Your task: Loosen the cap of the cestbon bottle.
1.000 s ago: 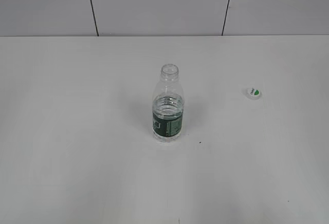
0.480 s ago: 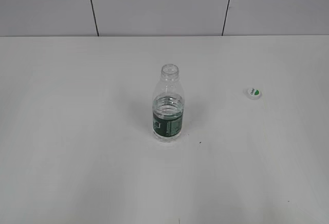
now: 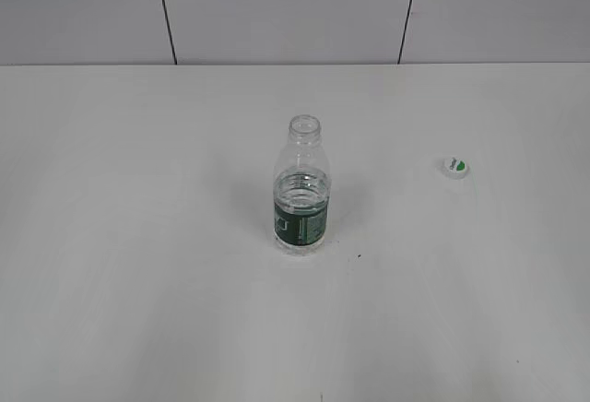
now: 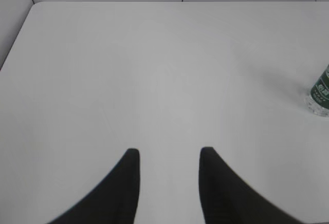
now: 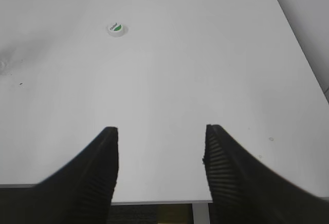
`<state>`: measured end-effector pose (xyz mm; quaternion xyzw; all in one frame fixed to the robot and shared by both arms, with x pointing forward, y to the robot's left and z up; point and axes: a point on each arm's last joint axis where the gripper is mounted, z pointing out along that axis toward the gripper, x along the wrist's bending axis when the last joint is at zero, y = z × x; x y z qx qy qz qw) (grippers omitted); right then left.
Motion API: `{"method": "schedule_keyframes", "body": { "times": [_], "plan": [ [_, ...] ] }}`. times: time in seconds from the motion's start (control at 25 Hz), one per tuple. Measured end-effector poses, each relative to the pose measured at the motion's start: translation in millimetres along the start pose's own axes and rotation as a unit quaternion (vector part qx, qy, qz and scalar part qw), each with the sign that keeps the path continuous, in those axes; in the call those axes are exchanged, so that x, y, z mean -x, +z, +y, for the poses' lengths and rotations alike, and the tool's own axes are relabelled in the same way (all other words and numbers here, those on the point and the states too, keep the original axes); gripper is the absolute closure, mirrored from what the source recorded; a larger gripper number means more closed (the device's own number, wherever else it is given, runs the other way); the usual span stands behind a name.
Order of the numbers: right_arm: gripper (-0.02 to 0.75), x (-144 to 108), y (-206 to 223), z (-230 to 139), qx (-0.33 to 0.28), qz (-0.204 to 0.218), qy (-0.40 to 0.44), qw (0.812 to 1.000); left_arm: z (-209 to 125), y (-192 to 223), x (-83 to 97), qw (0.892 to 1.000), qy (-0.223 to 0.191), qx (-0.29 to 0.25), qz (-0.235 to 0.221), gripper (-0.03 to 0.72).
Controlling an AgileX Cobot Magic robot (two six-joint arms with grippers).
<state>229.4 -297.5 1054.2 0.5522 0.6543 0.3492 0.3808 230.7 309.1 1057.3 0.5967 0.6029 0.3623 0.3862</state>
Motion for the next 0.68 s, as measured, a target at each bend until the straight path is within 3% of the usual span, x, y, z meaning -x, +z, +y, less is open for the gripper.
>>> {"method": "schedule_keyframes", "body": {
  "times": [0.68],
  "plan": [
    [0.325,0.0,0.0,0.0,0.000,0.000,0.000,1.000,0.0,0.0,-0.2,1.000,0.000,0.000,0.001,0.444]
  ]
}}
